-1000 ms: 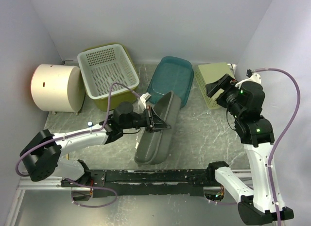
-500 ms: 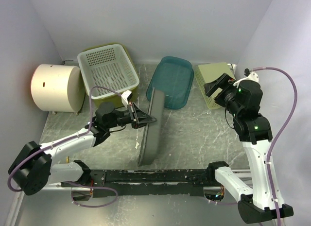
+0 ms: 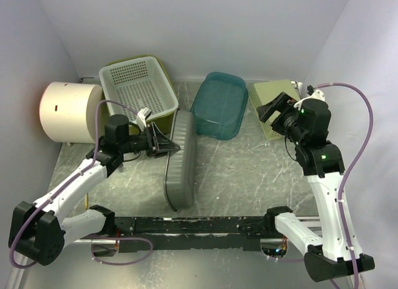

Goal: Turn the large container upside down

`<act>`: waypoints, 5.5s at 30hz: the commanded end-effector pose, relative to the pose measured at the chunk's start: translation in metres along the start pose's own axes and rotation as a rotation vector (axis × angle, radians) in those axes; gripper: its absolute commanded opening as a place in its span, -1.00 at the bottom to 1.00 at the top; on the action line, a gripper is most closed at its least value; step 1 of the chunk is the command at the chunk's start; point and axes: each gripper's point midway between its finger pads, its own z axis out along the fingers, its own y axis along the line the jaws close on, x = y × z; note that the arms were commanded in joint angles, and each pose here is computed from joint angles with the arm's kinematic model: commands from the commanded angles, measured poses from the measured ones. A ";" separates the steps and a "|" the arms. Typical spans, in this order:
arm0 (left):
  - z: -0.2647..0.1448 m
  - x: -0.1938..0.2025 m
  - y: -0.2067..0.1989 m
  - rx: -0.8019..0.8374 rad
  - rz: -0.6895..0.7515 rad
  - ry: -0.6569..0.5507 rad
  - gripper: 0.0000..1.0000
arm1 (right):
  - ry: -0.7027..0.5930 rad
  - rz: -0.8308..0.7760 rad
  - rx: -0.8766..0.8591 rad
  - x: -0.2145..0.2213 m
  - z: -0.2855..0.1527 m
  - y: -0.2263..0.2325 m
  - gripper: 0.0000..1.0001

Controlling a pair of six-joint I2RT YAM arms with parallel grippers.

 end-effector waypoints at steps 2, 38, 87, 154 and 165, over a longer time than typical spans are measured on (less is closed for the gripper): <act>-0.027 0.030 0.094 -0.388 -0.008 0.100 0.21 | 0.000 0.010 -0.013 0.003 0.004 0.000 0.60; -0.034 0.030 0.128 -0.504 -0.011 0.040 -0.86 | 0.051 0.039 -0.095 0.007 0.017 0.019 0.59; 0.108 0.086 -0.105 0.524 -0.065 0.249 -0.87 | 0.047 0.057 -0.101 0.008 0.012 0.020 0.58; 0.197 0.093 0.082 -0.330 0.342 0.339 0.80 | 0.150 -0.027 -0.027 0.039 0.020 -0.006 0.57; 0.187 0.106 0.049 -0.261 0.372 0.345 0.81 | 0.228 -0.103 0.308 0.062 0.048 -0.077 0.63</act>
